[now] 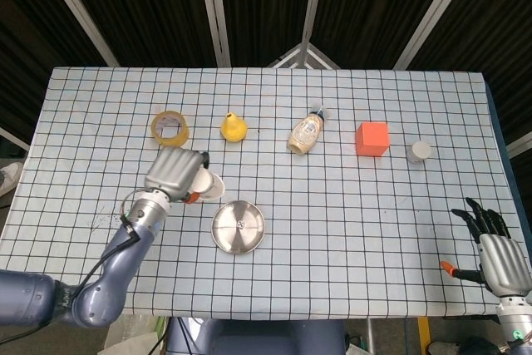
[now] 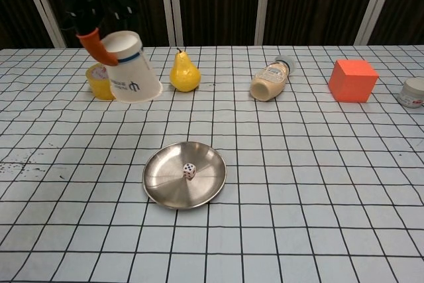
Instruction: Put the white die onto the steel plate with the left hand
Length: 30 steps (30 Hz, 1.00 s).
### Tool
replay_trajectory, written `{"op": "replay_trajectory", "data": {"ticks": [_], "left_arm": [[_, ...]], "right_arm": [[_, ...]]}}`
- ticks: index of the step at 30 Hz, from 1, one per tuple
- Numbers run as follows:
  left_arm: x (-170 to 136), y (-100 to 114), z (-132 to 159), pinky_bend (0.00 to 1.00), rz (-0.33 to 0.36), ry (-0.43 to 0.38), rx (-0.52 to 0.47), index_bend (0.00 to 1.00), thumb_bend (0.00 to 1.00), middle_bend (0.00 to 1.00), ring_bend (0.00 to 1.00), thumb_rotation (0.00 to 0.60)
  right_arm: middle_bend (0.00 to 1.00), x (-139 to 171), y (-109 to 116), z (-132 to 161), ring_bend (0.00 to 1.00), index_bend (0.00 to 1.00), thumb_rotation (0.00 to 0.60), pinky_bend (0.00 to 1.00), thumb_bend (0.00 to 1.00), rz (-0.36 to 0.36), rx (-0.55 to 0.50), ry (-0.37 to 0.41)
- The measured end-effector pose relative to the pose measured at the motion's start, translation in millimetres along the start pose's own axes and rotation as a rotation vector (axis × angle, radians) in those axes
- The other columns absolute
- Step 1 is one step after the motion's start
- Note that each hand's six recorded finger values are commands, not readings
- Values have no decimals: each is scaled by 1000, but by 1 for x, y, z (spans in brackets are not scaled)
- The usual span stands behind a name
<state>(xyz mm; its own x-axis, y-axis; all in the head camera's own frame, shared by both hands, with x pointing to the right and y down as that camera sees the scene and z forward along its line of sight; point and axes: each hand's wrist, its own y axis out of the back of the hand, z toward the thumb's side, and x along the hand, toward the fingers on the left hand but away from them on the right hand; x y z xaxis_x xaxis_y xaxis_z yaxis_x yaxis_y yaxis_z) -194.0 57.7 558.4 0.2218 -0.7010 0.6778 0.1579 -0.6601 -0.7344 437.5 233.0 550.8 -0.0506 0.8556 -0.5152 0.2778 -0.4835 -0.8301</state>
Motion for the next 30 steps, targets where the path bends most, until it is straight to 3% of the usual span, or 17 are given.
{"op": "replay_trajectory", "data": {"ticks": [4,13,18,25,30], "left_arm": [[-1,-17,-45,688,-33,86,-2,502,437,534,649,600],[18,-51,-103,688,-74,180,94,502,437,534,649,600],[32,-74,-109,688,-89,195,110,502,437,534,649,600],[46,-101,-92,688,-119,156,109,494,437,532,648,600],[52,-112,-81,680,-122,130,66,384,360,476,632,600]], "right_arm": [[33,1,0,2,97,199,600,0,144,-2,3,6],[33,0,-2,2,97,199,600,0,143,5,11,1],[33,0,-2,1,97,199,600,0,143,7,12,-1],[33,0,0,-1,97,200,600,0,143,2,10,-7],[33,0,1,-1,97,208,600,0,143,0,8,-7]]}}
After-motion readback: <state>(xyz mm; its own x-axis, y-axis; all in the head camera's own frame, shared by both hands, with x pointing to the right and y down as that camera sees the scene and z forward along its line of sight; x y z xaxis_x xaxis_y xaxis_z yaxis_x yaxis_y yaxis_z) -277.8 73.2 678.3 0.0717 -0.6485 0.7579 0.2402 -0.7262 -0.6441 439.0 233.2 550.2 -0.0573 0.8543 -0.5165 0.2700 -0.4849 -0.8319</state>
